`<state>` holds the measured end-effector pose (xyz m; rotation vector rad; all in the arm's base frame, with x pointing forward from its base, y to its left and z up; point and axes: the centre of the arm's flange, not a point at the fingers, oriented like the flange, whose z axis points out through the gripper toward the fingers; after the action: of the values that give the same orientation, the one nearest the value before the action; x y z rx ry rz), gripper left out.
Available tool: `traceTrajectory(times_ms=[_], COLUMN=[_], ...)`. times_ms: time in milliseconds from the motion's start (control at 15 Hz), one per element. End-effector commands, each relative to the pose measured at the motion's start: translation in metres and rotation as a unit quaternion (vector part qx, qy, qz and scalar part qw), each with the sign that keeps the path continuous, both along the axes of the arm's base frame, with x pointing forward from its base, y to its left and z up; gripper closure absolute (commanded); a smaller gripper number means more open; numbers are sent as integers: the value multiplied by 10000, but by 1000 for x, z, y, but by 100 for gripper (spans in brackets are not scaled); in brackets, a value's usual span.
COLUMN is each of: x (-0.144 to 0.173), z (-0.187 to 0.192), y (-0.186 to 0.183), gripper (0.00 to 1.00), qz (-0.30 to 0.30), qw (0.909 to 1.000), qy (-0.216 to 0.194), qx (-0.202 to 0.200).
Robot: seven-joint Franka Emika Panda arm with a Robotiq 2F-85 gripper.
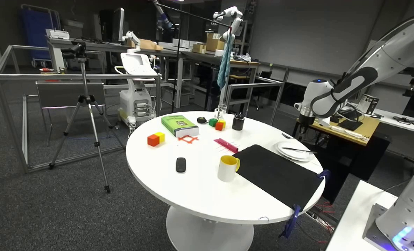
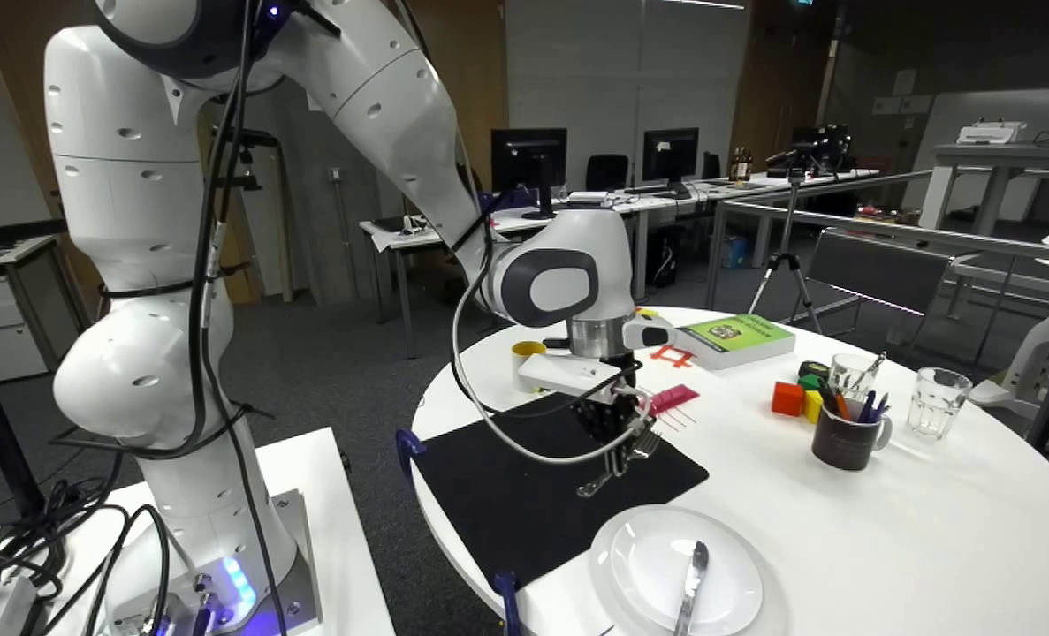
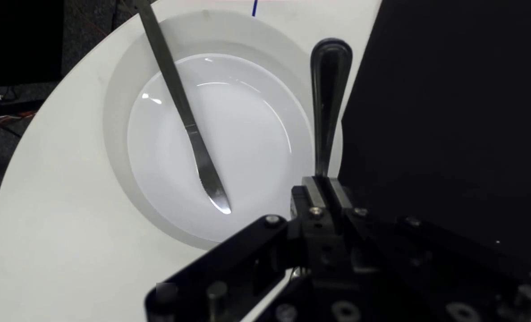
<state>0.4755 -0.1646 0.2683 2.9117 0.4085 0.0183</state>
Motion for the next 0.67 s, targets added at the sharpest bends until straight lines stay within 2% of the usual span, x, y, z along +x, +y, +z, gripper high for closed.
traceTrajectory(times_ms=[0,600], x=[-16,-22], z=[5,-14], y=[32,89], gripper=[98,98], qz=[-256,-373], qw=[9996,9993], qy=[3,-44], qx=[-91,-62])
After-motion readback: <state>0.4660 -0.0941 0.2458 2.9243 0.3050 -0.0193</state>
